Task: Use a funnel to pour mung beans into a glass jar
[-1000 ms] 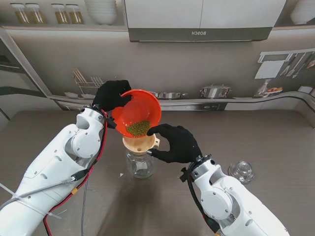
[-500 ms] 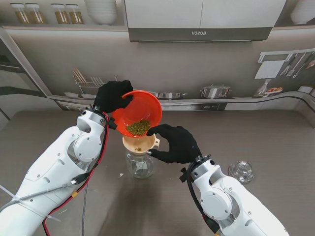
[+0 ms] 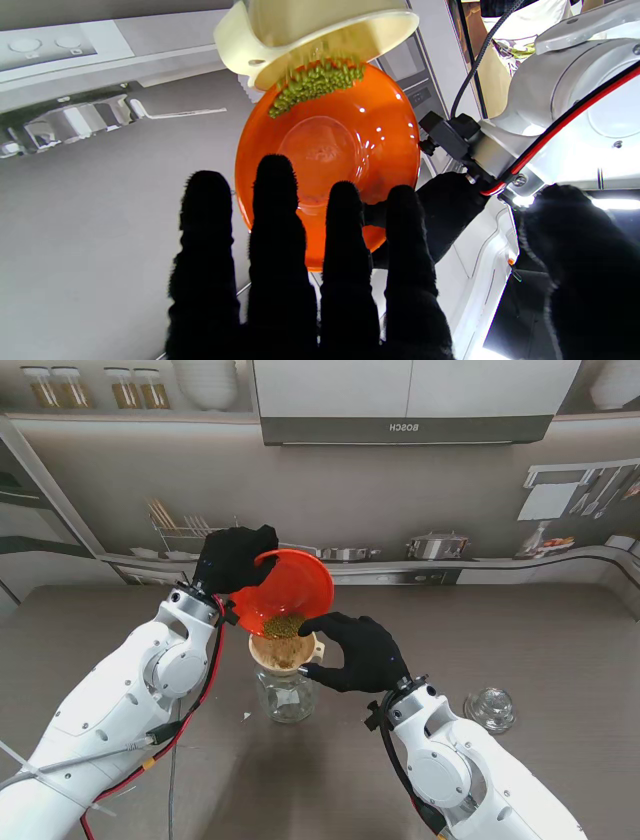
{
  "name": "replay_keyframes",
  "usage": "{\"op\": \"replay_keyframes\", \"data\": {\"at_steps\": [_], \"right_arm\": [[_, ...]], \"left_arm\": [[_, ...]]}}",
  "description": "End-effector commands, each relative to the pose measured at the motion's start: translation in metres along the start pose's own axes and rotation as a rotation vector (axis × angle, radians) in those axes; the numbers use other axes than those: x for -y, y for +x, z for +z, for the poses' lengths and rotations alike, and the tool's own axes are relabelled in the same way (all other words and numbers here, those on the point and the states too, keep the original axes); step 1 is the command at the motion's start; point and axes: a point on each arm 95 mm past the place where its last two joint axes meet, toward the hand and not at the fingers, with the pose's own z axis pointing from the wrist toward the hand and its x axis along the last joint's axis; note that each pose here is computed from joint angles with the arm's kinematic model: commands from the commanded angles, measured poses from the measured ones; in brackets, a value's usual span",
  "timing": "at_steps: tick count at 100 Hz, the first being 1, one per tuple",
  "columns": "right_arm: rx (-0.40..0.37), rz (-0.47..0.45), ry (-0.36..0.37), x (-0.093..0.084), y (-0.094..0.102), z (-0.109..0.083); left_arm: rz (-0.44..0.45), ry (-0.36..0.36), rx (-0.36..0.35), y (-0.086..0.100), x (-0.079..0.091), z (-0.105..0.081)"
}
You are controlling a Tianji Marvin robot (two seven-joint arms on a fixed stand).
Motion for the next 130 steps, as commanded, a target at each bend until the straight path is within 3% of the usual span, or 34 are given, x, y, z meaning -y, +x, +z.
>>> {"op": "replay_keyframes", "data": {"at_steps": [1,40,65,89,130], "right_arm": [[-0.001,0.002,0.013,0.0027,0.0018,-0.0003],[-0.002,0.001,0.019,0.0034,0.0017,-0.0003],[-0.002,0.002,0.021,0.0036,0.0017,-0.0001],[-0.001,0.001,0.025,0.0038,0.0015,-0.0001],[0.001,0.001,0.032,0.0036,0.0013,-0.0002]], "left_arm": [[0.01,0.0,-0.017,0.0029,0.0024,0.0006],[0.105,0.03,-0.088,0.0058,0.0044,-0.0047],[0.118,0.04,-0.097,0.0059,0.0047,-0.0046],[0.075,0.039,-0.038,0.0056,0.0048,-0.0036],[-0.137,-0.007,0.163,0.0017,0.0041,-0.0004]]}}
